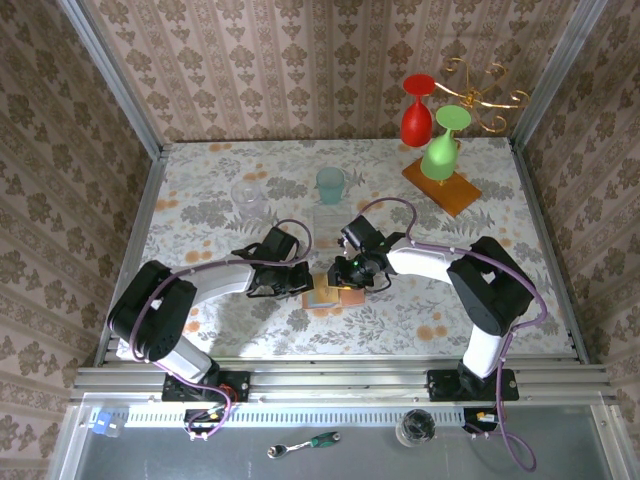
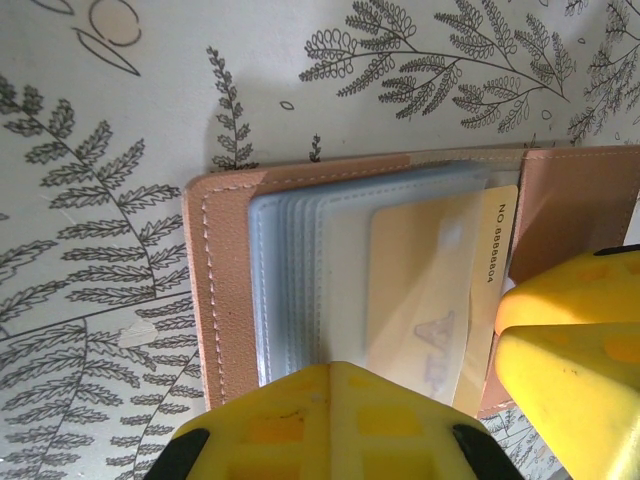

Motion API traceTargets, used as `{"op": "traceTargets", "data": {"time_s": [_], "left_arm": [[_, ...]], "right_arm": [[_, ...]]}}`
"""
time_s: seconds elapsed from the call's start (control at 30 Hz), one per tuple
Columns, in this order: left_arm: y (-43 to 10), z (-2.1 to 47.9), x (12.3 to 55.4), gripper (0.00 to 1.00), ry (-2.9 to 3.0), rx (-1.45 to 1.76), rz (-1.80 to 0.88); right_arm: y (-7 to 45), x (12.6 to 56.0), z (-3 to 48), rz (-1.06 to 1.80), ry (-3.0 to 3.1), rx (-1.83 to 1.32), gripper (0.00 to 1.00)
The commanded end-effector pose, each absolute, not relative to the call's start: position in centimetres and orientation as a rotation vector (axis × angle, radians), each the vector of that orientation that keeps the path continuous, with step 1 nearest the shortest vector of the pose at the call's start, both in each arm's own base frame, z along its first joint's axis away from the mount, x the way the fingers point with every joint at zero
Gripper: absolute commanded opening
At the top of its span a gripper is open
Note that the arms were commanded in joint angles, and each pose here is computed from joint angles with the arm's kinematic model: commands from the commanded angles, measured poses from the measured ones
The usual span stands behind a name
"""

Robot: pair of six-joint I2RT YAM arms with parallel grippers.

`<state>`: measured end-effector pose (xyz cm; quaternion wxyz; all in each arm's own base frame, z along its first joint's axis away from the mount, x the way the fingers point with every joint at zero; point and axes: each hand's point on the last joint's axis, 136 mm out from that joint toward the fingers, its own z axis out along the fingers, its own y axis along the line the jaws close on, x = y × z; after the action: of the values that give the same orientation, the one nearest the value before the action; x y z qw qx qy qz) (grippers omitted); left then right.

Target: Take the credit cards out of the card holder

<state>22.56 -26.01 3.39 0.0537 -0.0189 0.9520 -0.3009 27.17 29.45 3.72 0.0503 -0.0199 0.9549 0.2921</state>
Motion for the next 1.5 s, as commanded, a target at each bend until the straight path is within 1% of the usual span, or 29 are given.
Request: {"op": "traceTargets", "data": {"time_s": [0.0, 0.23, 0.4, 0.53, 0.8, 1.0, 1.47], "left_arm": [[-25.2, 2.8, 22.1, 0.0, 2.919, -0.048, -0.867], [-25.4, 3.7, 22.4, 0.0, 2.898, -0.041, -0.876], [-26.0, 5.1, 22.9, 0.0, 2.863, -0.024, -0.907], [-26.8, 5.4, 22.9, 0.0, 2.861, 0.0, -0.927], [-27.3, 4.3, 22.7, 0.0, 2.894, -0.003, -0.923], [-25.9, 2.9, 22.1, 0.0, 2.964, 0.0, -0.791], [-25.6, 1.9, 21.8, 0.0, 2.996, -0.003, -0.762]], "right_arm": [[29.0, 27.5, 4.6, 0.861, 2.893, -0.064, 0.27], [28.8, 27.5, 5.8, 0.866, 2.872, -0.071, 0.27], [28.6, 27.4, 6.0, 0.901, 2.845, -0.071, 0.34], [28.5, 27.5, 6.1, 0.963, 2.807, -0.054, 0.35], [28.3, 27.6, 4.9, 1.054, 2.808, -0.023, 0.32], [28.9, 27.3, 4.0, 1.113, 2.829, -0.028, 0.3], [29.7, 26.9, 2.6, 1.197, 2.868, -0.009, 0.25]]}}
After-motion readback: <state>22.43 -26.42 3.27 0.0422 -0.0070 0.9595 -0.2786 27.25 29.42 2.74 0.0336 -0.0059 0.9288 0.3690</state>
